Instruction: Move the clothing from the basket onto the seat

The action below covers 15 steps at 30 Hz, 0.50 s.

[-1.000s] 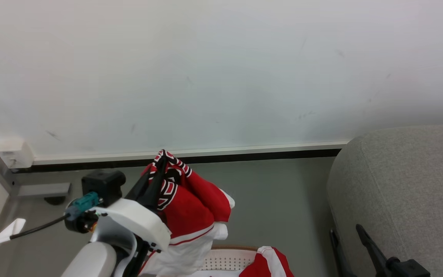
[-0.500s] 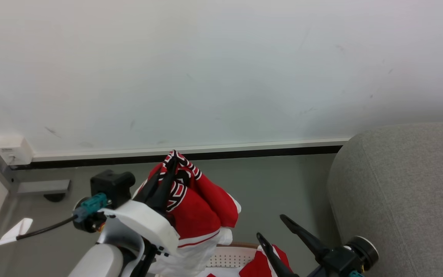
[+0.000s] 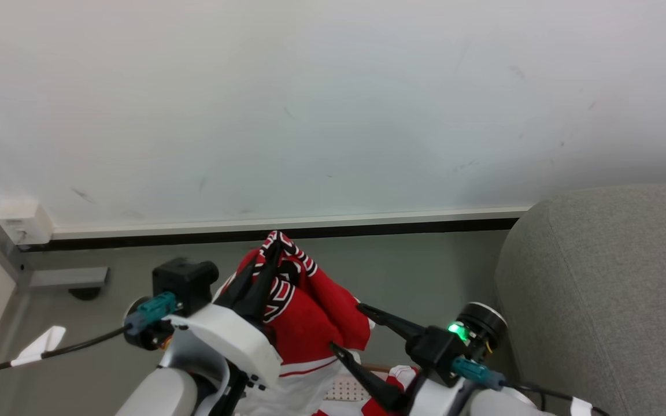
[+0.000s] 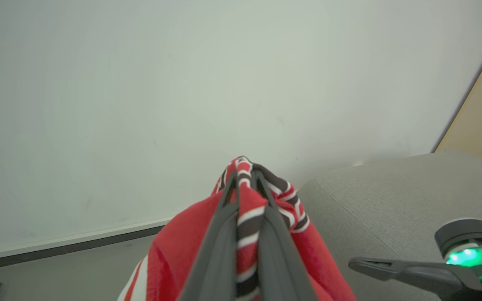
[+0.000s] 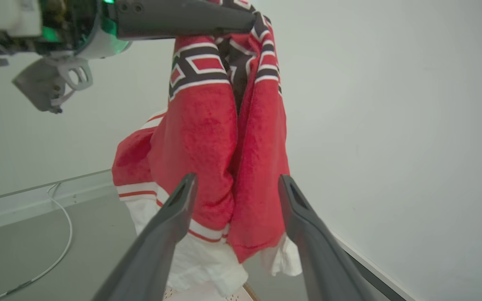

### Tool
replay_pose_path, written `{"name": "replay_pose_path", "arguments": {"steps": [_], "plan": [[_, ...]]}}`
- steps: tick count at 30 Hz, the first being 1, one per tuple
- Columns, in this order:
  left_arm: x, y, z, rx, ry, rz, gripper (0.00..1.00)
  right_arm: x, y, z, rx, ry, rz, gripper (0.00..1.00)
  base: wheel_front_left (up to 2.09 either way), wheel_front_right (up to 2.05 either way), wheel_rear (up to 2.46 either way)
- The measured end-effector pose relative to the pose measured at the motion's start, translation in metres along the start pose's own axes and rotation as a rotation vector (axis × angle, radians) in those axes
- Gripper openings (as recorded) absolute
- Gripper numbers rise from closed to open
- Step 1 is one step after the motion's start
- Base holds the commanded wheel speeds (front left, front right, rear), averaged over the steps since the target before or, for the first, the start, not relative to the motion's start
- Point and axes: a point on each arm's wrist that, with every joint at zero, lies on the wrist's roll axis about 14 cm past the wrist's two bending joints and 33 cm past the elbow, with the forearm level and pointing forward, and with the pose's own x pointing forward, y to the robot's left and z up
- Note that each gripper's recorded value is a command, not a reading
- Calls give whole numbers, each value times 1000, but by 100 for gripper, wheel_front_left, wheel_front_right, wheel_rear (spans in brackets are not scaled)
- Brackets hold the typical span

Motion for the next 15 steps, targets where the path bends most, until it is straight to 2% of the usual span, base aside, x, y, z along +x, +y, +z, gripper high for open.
{"name": "replay_pose_path", "arguments": {"steps": [7,13,14,15], "plan": [[1,-10,2,1,-2,-27,0,19,5,-2,-40,33,44,100,0,0,0],[1,-17,3,3,1,-47,0,32,-1,-8,-87,71,38,100,0,0,0],[1,-18,3,3,1,-49,0,32,-3,-10,-92,79,33,48,0,0,0],[0,-19,4,3,0,-50,0,32,-5,-13,-93,88,27,1,0,0,0]]}}
